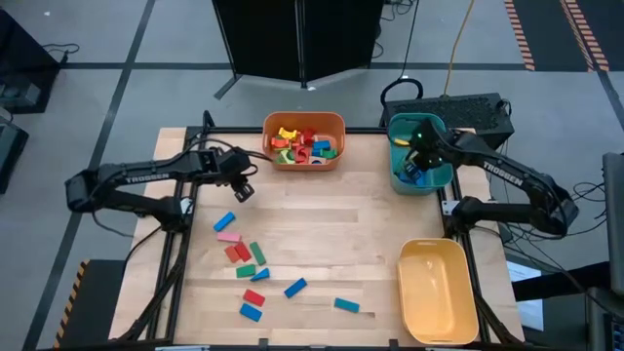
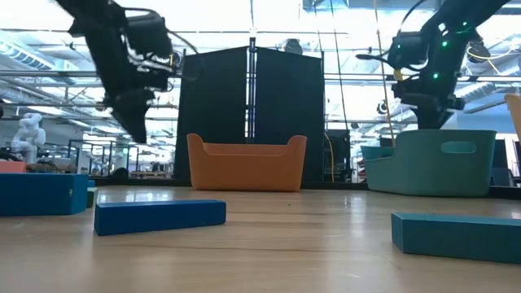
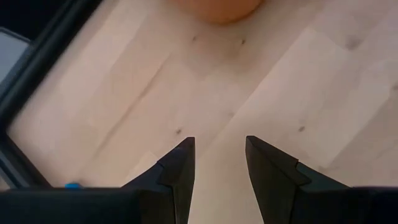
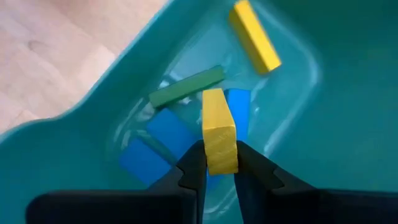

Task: Sort blocks by size
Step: Put the yellow rectangular block into the green bin, then put the blue rectangular block into the green bin

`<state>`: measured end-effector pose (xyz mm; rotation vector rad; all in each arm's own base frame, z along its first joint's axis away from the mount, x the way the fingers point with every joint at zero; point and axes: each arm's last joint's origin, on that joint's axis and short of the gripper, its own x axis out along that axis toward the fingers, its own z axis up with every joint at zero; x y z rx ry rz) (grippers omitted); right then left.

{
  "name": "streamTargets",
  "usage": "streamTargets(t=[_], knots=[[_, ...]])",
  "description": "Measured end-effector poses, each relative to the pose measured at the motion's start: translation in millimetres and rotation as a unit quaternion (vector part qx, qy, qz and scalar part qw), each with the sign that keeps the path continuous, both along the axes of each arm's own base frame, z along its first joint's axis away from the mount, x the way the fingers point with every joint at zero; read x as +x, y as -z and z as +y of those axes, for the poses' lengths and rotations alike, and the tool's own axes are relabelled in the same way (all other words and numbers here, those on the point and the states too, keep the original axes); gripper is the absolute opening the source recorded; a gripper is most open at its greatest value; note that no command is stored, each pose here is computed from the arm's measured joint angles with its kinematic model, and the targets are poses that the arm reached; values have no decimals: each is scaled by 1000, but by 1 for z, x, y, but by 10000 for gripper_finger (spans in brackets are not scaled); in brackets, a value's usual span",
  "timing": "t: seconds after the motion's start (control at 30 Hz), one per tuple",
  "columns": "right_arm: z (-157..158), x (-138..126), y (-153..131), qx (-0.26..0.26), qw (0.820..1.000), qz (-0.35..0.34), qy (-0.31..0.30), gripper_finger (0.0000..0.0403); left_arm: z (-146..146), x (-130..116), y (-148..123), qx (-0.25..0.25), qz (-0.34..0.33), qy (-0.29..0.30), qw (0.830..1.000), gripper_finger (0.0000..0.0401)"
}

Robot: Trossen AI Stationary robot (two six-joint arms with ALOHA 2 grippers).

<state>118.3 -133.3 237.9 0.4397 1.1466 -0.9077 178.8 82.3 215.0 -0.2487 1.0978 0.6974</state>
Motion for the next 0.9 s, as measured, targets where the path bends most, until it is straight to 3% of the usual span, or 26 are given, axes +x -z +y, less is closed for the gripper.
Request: streamTargets(t=[0.2, 0.43, 0.67, 0.9], knots=[[-9, 2, 8, 40, 999, -11, -12, 61, 4, -11, 21, -13, 7, -21, 1000, 142], [-13, 6, 11, 41, 999, -18, -21, 87, 8, -12, 25, -17, -11, -51, 999, 142], [-12, 5, 4, 14, 999, -42, -20, 100, 13, -18, 24, 21, -19, -176, 984, 142], [-3, -2, -17, -46, 994, -97, -16, 100, 15, -22, 25, 12, -47, -272, 961, 142]])
